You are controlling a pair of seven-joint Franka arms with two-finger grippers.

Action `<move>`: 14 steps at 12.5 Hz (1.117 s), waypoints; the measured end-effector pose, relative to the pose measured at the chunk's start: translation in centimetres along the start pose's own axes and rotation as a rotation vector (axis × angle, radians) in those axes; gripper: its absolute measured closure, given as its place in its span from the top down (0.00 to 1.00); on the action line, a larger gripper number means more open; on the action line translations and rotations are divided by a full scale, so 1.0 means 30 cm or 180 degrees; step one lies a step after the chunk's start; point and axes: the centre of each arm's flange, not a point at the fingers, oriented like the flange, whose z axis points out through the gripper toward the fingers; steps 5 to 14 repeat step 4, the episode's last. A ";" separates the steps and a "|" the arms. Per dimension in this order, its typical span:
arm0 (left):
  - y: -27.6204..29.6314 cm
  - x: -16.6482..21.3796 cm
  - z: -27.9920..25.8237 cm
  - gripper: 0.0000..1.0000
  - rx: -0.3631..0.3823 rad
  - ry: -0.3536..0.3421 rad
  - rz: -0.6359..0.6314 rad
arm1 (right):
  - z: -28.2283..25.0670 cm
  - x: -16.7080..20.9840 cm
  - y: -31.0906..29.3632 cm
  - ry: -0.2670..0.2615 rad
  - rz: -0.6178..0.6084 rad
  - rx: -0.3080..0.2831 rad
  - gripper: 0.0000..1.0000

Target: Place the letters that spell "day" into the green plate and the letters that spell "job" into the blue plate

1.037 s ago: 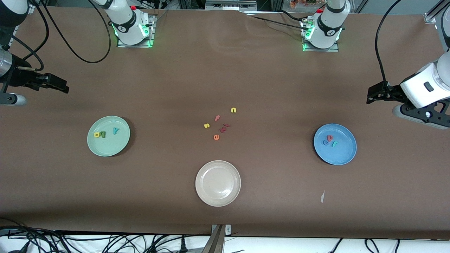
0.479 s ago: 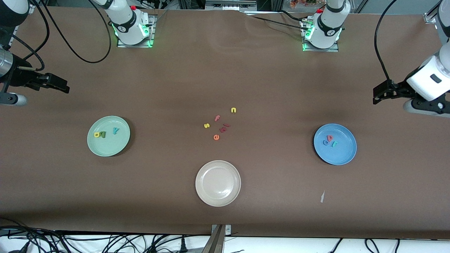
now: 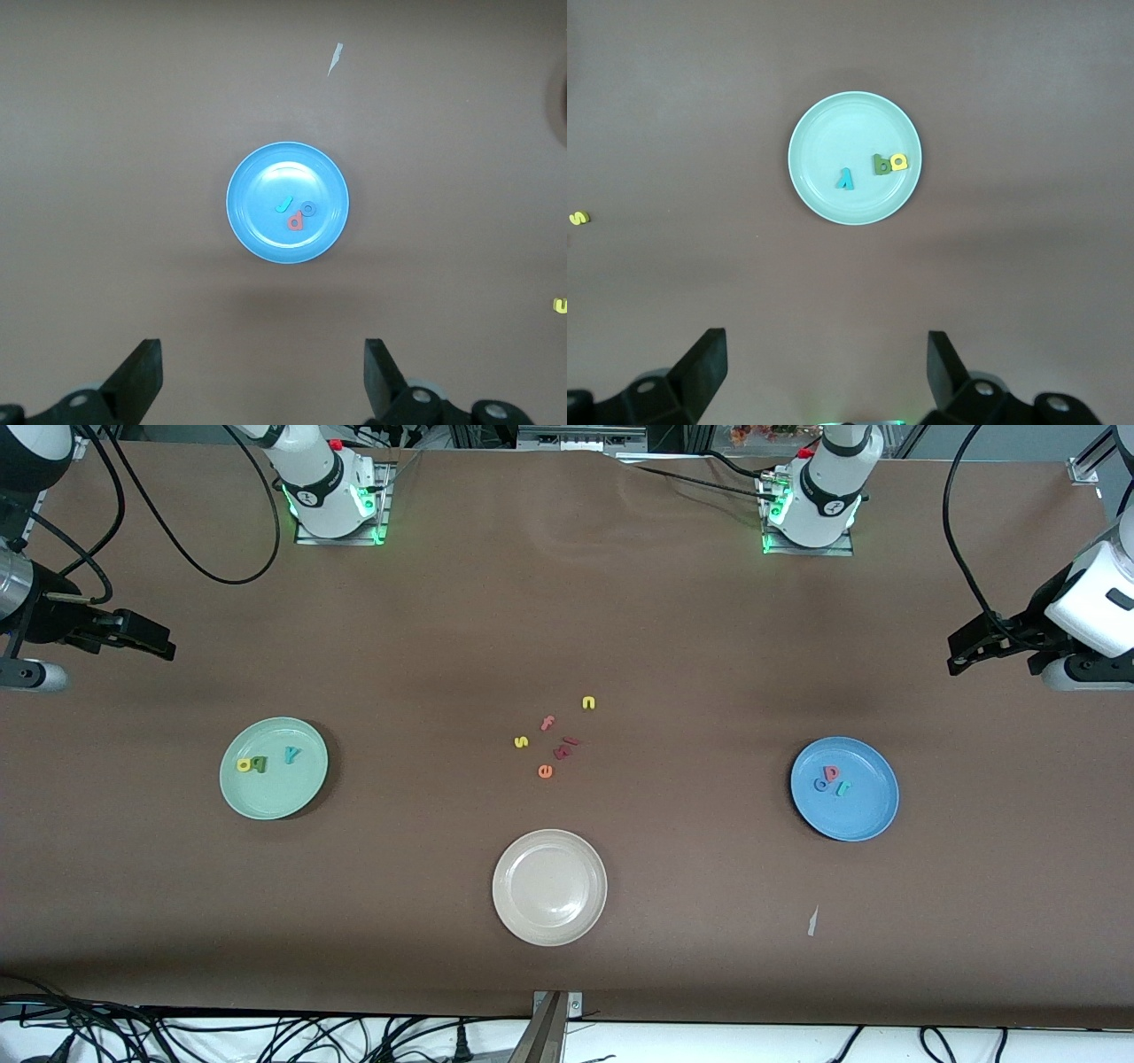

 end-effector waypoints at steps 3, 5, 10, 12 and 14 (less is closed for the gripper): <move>0.004 0.000 0.000 1.00 -0.0034 -0.0003 -0.0005 | 0.000 0.000 0.000 0.0000 0.0000 0.0000 1.00; 0.008 -0.001 0.001 1.00 -0.0078 -0.0008 -0.0007 | 0.000 0.000 0.000 0.0000 0.0000 0.0000 1.00; 0.008 -0.001 0.001 1.00 -0.0078 -0.0008 -0.0007 | 0.000 0.000 0.000 0.0000 0.0000 0.0000 1.00; 0.008 -0.001 0.001 1.00 -0.0078 -0.0008 -0.0007 | 0.000 0.000 0.000 0.0000 0.0000 0.0000 1.00; 0.008 -0.001 0.001 1.00 -0.0078 -0.0008 -0.0007 | 0.000 0.000 0.000 0.0000 0.0000 0.0000 1.00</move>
